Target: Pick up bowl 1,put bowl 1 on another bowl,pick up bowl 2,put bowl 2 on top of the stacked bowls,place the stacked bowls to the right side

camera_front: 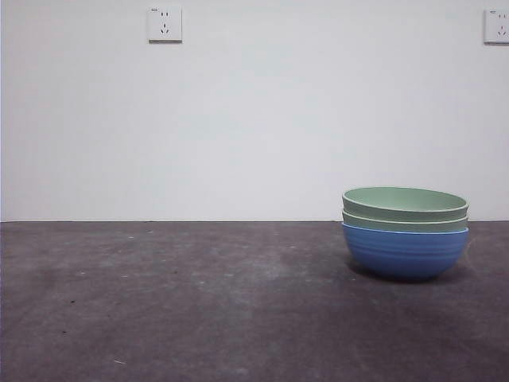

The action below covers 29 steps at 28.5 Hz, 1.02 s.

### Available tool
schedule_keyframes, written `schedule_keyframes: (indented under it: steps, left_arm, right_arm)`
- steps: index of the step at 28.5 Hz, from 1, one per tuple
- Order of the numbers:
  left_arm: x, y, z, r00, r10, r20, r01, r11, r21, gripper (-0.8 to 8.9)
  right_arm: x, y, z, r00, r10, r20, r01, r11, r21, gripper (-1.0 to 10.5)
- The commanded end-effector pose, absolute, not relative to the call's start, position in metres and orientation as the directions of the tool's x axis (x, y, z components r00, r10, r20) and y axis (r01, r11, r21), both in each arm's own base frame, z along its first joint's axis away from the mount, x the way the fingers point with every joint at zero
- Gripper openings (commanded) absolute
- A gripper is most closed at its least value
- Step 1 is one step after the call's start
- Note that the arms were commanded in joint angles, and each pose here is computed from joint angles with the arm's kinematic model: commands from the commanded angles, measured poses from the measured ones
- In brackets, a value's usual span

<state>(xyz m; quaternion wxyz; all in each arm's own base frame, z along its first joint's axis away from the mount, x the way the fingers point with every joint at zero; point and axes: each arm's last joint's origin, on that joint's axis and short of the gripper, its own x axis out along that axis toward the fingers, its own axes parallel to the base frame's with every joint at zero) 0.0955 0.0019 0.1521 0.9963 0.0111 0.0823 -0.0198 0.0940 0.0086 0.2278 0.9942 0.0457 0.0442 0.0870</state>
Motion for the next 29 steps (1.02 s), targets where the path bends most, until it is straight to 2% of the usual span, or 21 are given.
schedule_keyframes:
  steps: [1, 4, 12, 17, 29]
  left_arm:
    - [0.096, 0.002, 0.147, 0.984, -0.031, -0.177, 0.034, 0.999, 0.013, -0.02]
    - [0.096, 0.002, 0.147, 0.984, -0.032, -0.177, 0.034, 0.999, 0.013, -0.02]
    - [0.096, 0.002, 0.147, 0.984, -0.032, -0.177, 0.035, 0.999, 0.013, -0.02]
    - [0.096, 0.002, 0.147, 0.984, -0.032, -0.177, 0.034, 0.999, 0.013, -0.02]
    - [0.096, 0.002, 0.147, 0.984, -0.032, -0.177, 0.034, 0.999, 0.013, -0.02]
  right_arm:
    - [0.096, 0.007, 0.202, 0.988, 0.134, -0.081, -0.125, 0.986, 0.111, 0.0]
    - [0.096, 0.006, 0.182, 0.991, 0.092, -0.101, -0.078, 0.988, 0.131, 0.0]
    - [0.096, 0.006, 0.153, 0.987, 0.097, -0.131, -0.077, 0.985, 0.154, 0.0]
    - [0.096, 0.006, 0.148, 0.979, 0.099, -0.176, -0.071, 0.986, 0.154, 0.0]
    - [0.096, 0.006, 0.148, 0.98, 0.098, -0.174, -0.065, 0.98, 0.186, 0.0]
